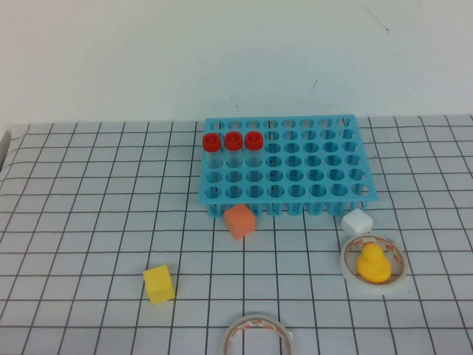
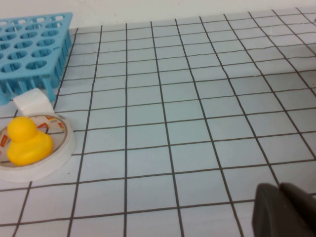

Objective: Place the test tubes

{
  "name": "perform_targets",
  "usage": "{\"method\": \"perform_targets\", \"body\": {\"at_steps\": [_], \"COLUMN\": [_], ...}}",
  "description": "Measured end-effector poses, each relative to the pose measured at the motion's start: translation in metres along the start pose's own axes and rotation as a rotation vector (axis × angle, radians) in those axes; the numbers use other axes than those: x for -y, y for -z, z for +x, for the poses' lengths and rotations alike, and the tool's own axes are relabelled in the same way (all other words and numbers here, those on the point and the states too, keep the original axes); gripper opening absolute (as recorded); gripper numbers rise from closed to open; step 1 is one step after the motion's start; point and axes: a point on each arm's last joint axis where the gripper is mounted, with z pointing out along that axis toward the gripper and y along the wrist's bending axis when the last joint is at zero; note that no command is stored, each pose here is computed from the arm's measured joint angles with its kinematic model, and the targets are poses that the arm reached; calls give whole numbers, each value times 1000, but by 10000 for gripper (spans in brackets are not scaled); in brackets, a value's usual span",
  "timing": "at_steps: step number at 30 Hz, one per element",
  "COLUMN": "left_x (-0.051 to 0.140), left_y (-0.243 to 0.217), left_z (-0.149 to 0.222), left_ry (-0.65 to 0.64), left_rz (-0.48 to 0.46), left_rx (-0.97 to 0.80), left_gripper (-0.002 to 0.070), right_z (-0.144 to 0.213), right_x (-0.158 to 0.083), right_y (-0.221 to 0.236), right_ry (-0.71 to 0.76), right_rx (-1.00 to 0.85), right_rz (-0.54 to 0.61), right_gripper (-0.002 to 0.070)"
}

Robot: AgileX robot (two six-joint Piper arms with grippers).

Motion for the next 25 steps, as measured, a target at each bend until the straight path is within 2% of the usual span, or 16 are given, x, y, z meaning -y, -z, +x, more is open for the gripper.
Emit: {"method": "perform_targets", "body": {"at_steps": [25], "left_x": [0], "left_y": [0], "left_z": [0], "left_ry": [24], "left_rz": [5], "left_rx": [0], "left_gripper": [-1], "right_z": [0], "right_x": [0], "right_y": [0], "right_ry": [0], "right_rx": [0], "right_rz": [0], "right_gripper": [-1]}}
